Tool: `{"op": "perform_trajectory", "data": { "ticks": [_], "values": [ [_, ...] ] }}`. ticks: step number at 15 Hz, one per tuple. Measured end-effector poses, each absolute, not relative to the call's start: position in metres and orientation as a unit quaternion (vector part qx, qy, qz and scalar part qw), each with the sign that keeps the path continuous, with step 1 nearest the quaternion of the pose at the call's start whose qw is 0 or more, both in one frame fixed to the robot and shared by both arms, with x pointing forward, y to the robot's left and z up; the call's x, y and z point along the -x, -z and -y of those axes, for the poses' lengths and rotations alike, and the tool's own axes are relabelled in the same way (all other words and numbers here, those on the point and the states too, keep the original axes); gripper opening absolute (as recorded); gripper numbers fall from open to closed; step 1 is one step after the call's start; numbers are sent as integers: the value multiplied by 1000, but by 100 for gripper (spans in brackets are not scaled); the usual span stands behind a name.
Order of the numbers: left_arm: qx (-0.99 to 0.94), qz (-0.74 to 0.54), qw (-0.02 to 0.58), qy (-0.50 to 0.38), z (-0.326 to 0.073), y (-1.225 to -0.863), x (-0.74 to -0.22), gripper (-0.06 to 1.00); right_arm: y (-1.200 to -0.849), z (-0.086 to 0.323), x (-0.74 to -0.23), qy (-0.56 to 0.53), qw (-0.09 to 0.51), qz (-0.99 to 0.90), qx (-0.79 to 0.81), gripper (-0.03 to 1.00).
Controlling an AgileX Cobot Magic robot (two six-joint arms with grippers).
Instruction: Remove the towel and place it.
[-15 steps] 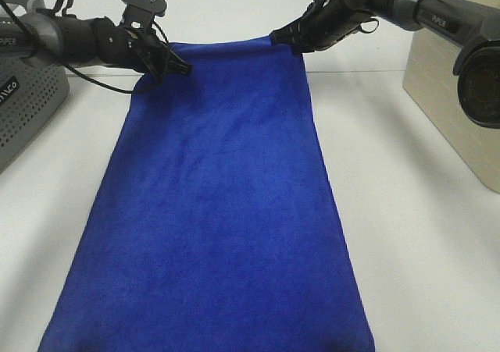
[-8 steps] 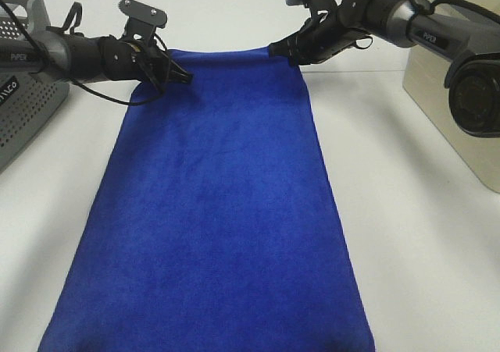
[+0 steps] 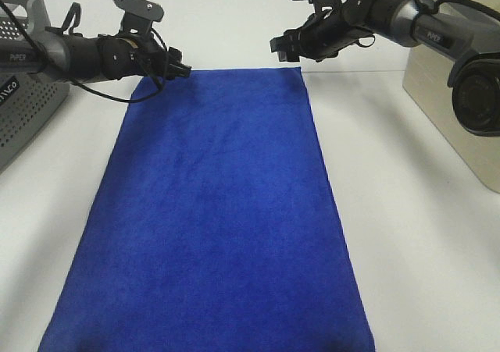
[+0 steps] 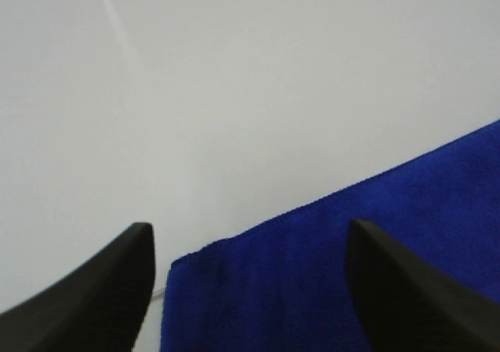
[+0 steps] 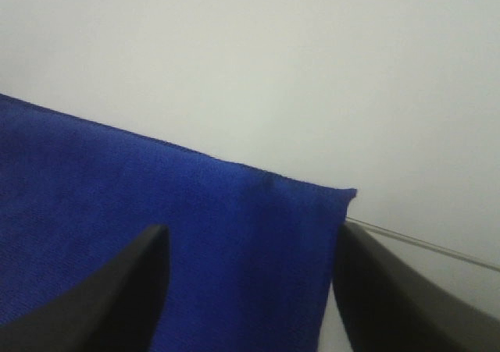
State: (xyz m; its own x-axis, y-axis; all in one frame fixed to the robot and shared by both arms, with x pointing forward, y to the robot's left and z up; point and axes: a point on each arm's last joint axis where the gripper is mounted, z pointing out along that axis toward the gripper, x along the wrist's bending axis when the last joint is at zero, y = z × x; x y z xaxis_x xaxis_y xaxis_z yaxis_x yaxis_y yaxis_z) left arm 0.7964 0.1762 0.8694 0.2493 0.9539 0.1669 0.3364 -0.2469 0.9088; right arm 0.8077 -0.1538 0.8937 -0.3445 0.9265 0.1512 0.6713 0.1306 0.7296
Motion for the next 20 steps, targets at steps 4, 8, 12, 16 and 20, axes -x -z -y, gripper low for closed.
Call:
{"op": "perform_trajectory", "data": {
  "ticks": [4,8,12,16,20],
  "values": [
    [-696,-478,384,-373,-175,-865,-794,73,-891,155,-805,-355,154,-741,-549,67],
    [-753,-483,335,-297,-173,-877,-783,73,-908,160,-790,-306,99,-775,-544,67],
    [-802,-518,258,-148,-174,-979,-735,73,-998,163,-745,-238,-10,-779,-580,74],
    [-775,-570,237,-136,-187,-1063,-695,73,-1083,169,-717,-283,24,-767,-576,75],
    [-741,-621,187,-175,-244,-1109,-672,73,-1150,182,-688,-309,95,-752,-575,75]
  ]
}}
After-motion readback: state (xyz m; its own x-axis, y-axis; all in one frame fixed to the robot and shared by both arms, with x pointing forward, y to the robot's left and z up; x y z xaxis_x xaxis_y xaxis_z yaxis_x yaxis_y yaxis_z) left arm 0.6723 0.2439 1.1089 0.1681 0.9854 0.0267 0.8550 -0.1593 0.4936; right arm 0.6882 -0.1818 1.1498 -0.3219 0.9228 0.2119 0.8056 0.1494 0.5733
